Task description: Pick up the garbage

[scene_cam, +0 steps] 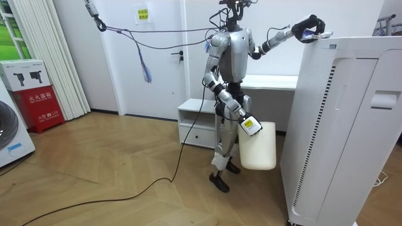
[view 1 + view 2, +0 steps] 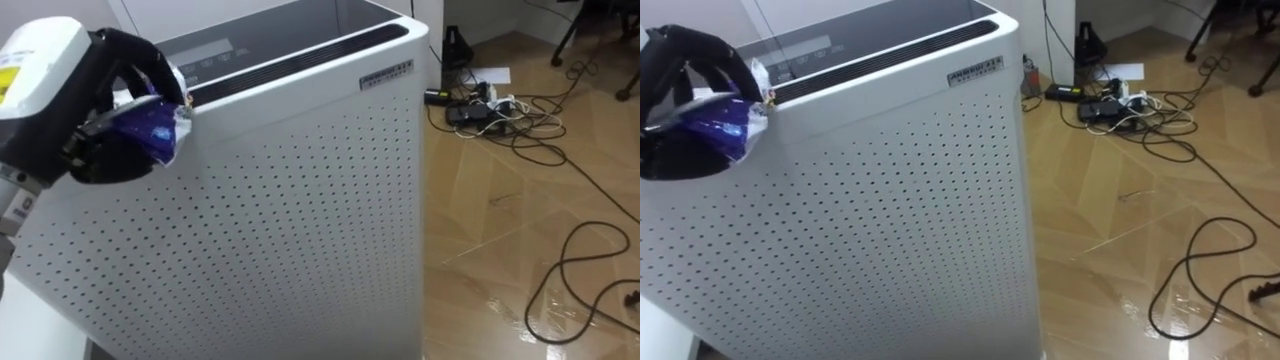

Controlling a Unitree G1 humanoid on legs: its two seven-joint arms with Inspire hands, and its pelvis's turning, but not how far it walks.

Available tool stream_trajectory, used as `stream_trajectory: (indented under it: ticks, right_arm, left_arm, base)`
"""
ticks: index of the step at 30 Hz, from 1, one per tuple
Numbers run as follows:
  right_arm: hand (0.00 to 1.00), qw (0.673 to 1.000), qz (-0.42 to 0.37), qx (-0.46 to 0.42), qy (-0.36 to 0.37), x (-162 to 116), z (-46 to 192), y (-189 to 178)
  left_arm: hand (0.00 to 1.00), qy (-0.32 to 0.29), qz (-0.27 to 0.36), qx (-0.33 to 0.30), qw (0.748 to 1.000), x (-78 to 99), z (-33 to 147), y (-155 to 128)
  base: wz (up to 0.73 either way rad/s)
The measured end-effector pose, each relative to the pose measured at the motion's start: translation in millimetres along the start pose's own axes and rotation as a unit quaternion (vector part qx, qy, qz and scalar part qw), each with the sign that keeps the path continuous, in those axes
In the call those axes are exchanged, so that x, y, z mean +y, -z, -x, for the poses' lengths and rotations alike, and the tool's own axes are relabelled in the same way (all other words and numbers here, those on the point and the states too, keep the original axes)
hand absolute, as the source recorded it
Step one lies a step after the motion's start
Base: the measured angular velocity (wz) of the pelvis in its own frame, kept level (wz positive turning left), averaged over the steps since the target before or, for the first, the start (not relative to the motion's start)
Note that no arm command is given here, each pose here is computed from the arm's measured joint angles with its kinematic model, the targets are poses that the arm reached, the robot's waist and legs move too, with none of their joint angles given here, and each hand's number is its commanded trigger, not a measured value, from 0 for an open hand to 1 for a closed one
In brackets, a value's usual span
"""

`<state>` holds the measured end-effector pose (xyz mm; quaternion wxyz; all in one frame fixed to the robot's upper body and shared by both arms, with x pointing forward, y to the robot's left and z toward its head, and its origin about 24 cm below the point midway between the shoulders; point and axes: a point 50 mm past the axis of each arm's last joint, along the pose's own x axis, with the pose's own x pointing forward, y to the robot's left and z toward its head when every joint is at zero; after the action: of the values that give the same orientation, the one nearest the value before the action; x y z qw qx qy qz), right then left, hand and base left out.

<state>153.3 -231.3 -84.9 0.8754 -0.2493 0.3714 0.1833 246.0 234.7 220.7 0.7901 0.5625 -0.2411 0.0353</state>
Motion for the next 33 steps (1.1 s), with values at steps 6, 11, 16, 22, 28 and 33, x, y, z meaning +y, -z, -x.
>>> stream_trajectory:
  ticks: [6,11,16,22,28,33]
  right_arm:
    - [1.0,1.0,-0.002,-0.006,0.004,0.1,-1.4,-3.0]
    - [1.0,1.0,0.012,-0.014,-0.01,7.5,-5.4,-9.2]
    - [1.0,0.999,0.021,-0.024,-0.025,17.3,-9.3,-15.2]
    - [1.0,0.999,0.016,-0.036,-0.035,22.1,-9.9,-17.4]
    - [1.0,0.999,0.014,-0.039,-0.035,23.6,-10.2,-18.1]
    - [1.0,0.999,0.01,-0.04,-0.031,23.3,-10.9,-18.6]
  left_arm:
    - [1.0,-0.018,0.133,-0.032,0.99,-1.0,4.1,-10.0]
    - [1.0,0.026,0.274,-0.105,0.956,-20.5,6.6,-35.4]
    - [1.0,0.157,0.339,-0.134,0.918,-66.2,18.0,-61.8]
    - [1.0,0.177,0.389,-0.177,0.887,-62.8,20.5,-73.7]
    - [1.0,0.198,0.418,-0.21,0.861,-59.9,22.8,-80.1]
    - [1.0,0.211,0.438,-0.193,0.852,-69.5,28.7,-76.5]
  base:
    - [0.06]
    - [0.04]
    - [0.03]
    - [0.0]
    - [0.01]
    - [0.0]
